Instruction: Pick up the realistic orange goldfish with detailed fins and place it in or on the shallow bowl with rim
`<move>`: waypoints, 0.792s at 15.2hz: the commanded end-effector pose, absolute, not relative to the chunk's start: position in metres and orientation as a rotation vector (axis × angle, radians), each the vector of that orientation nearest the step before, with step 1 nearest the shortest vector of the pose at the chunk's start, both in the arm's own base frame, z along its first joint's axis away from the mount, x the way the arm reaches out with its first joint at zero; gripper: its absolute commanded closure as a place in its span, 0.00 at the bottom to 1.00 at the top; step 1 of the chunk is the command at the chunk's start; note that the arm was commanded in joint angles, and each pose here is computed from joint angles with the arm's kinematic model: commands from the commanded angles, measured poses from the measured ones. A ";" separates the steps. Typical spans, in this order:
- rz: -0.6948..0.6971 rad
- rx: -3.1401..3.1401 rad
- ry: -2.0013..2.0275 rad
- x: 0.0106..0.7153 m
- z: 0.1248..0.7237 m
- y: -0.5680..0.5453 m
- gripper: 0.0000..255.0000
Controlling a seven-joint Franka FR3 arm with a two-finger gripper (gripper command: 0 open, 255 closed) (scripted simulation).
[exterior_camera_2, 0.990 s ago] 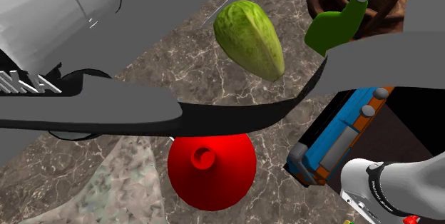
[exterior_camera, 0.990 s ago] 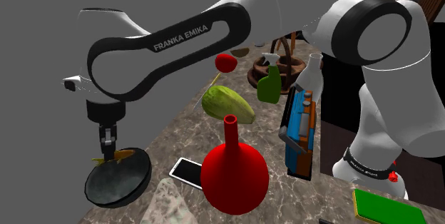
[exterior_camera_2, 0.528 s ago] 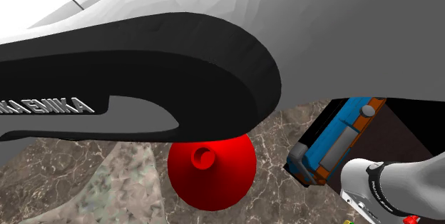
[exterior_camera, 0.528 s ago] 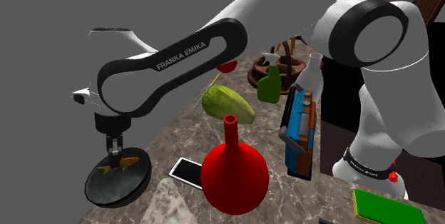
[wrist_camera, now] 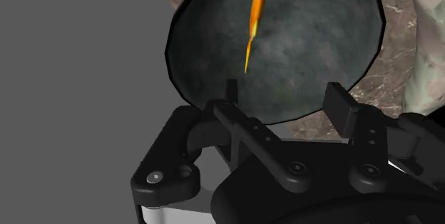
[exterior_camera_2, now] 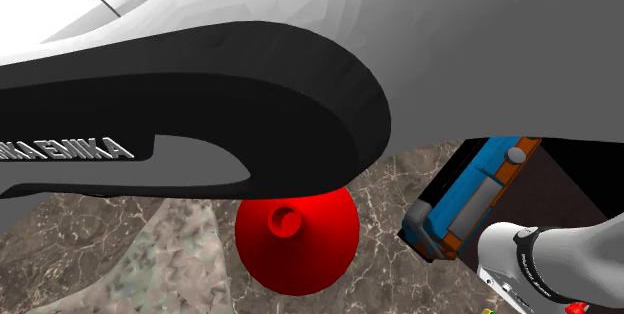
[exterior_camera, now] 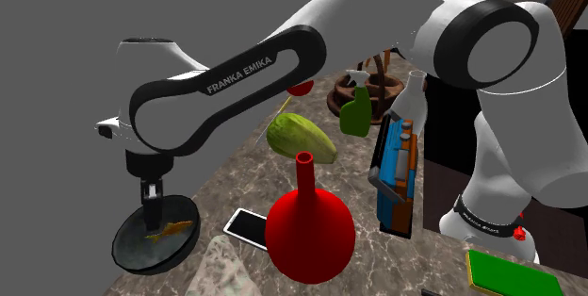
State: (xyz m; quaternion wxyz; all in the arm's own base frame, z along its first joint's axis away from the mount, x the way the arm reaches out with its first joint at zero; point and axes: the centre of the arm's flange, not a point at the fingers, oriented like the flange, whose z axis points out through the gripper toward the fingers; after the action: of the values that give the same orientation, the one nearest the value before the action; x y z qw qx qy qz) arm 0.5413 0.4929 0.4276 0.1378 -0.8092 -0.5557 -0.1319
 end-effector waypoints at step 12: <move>-0.382 -2.341 -1.607 0.538 0.474 0.474 0.00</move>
State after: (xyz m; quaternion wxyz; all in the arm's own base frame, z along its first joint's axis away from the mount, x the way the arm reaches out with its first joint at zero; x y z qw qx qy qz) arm 0.5381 0.4747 0.4732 0.1378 -0.8092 -0.5556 -0.1322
